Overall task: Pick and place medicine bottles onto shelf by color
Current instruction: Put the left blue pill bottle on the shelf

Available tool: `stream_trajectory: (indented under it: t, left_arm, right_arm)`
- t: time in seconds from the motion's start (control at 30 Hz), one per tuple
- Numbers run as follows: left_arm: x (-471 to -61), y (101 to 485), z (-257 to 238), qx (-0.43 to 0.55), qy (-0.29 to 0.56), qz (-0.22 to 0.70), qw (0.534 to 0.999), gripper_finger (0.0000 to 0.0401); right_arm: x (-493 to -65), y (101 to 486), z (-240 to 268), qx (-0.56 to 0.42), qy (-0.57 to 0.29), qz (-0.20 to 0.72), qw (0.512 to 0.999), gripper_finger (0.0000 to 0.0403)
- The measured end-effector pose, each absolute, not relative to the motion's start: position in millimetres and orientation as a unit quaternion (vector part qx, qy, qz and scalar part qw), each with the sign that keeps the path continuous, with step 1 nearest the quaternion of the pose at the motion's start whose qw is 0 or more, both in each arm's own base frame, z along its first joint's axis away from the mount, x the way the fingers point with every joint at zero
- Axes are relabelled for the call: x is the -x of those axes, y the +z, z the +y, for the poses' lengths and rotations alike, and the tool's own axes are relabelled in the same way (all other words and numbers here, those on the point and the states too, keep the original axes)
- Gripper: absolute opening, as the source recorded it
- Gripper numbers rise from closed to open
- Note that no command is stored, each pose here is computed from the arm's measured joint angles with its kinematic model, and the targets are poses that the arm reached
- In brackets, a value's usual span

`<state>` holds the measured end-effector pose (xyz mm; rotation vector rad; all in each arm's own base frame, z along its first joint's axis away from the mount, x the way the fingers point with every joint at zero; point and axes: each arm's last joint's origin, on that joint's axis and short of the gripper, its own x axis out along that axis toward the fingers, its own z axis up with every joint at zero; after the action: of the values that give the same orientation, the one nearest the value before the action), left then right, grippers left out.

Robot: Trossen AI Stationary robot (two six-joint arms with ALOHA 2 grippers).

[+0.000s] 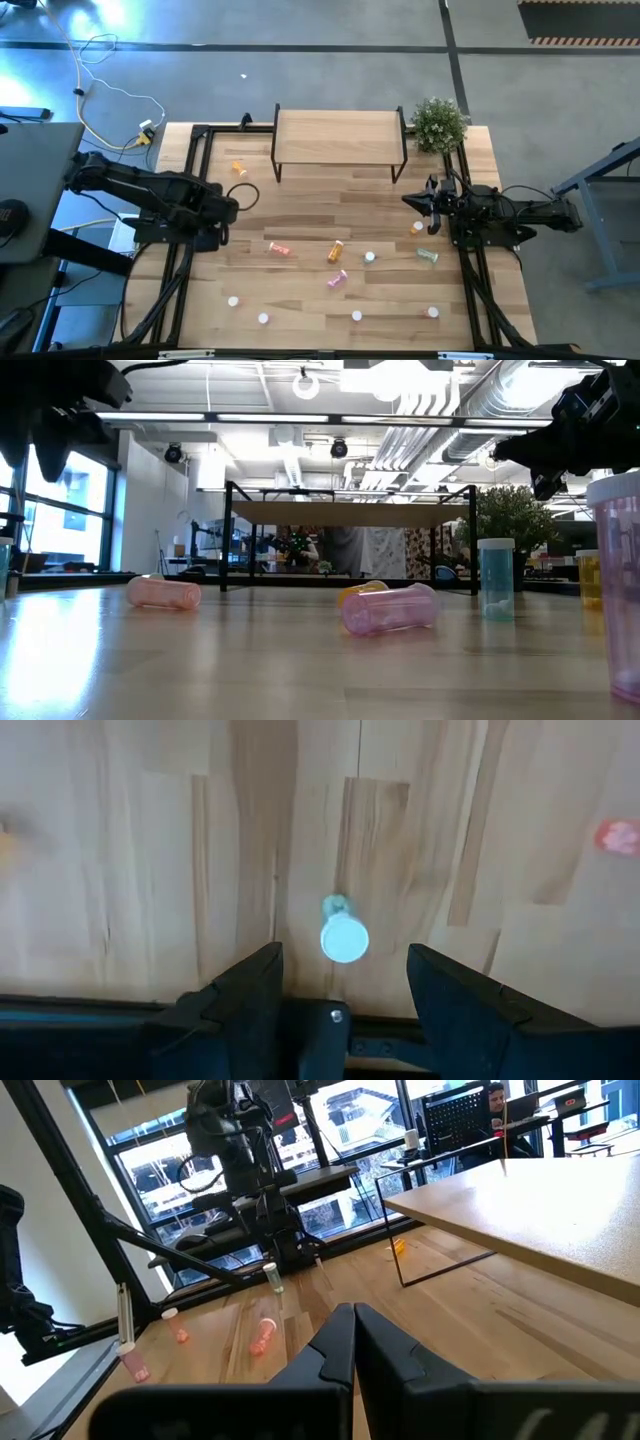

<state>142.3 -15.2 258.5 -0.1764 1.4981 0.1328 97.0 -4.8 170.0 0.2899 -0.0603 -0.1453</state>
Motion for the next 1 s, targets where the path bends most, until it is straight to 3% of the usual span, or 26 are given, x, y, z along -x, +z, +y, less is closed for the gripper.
stream_trajectory:
  t: [0.3,1.0]
  left_arm:
    - [-151,230,-22,0.083,0.061,0.728,0.677,0.0207]
    - [-169,192,-24,0.064,0.059,0.758,0.647,0.0207]
  right_arm:
    - [-97,170,-5,-0.144,-0.072,-0.03,0.986,0.0]
    - [-97,170,-5,-0.144,-0.07,-0.03,0.987,0.0]
